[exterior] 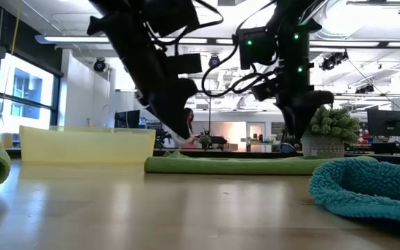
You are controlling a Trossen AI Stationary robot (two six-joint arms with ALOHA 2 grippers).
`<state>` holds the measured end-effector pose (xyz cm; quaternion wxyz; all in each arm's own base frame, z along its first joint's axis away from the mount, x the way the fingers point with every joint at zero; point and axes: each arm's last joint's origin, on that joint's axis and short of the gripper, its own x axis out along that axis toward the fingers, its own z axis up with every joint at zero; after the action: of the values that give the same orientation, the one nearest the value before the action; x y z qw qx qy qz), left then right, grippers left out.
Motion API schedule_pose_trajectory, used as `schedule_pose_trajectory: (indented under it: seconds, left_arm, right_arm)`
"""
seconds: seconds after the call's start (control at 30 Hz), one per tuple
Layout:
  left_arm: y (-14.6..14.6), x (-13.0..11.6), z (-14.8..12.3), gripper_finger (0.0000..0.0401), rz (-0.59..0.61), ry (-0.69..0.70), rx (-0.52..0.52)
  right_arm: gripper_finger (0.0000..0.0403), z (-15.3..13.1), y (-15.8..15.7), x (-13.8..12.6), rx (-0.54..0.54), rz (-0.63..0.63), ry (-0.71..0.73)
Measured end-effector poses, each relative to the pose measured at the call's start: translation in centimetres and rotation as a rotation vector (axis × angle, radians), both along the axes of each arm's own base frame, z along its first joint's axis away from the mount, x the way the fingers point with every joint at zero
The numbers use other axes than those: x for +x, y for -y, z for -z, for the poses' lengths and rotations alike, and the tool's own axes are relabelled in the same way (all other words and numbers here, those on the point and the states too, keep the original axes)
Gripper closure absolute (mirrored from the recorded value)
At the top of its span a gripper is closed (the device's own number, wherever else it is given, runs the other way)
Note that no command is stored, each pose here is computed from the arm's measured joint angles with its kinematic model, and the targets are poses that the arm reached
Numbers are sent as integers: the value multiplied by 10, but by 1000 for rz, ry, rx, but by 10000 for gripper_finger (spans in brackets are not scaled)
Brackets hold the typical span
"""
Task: Roll microfiber towels into tight, uniform cylinder then place into a basket
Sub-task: Fold the green microfiber towel
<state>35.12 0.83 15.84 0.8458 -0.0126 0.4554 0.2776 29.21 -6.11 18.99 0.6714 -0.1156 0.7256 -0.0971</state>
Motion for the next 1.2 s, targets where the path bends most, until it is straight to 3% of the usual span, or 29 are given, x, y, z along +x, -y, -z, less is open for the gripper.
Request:
schedule_pose_trajectory:
  seconds: [0.1, 0.33, 0.67, 0.8, 0.93, 1.1, 1.2]
  left_arm:
    - [2, 3, 1, 273, 63, 15, -68]
    - [0, 3, 16, 283, 73, -36, -111]
    - [8, 5, 29, 286, 133, -72, -222]
    - [17, 5, 30, 286, 153, -65, -315]
    - [28, 6, 30, 286, 194, -47, -387]
    - [32, 8, 28, 286, 220, -21, -395]
    - [28, 11, 26, 286, 238, -11, -373]
  right_arm:
    - [274, 0, 2, 0, 32, 56, 20]
    - [274, 8, -12, -4, 359, 274, 53]
    - [274, 44, -43, -16, 368, 245, 52]
    - [274, 51, -44, -18, 286, 223, 73]
    - [274, 52, -36, -15, 130, 154, 120]
    - [274, 50, -21, 4, -92, 4, 269]
    - [274, 42, -14, 12, -150, -6, 314]
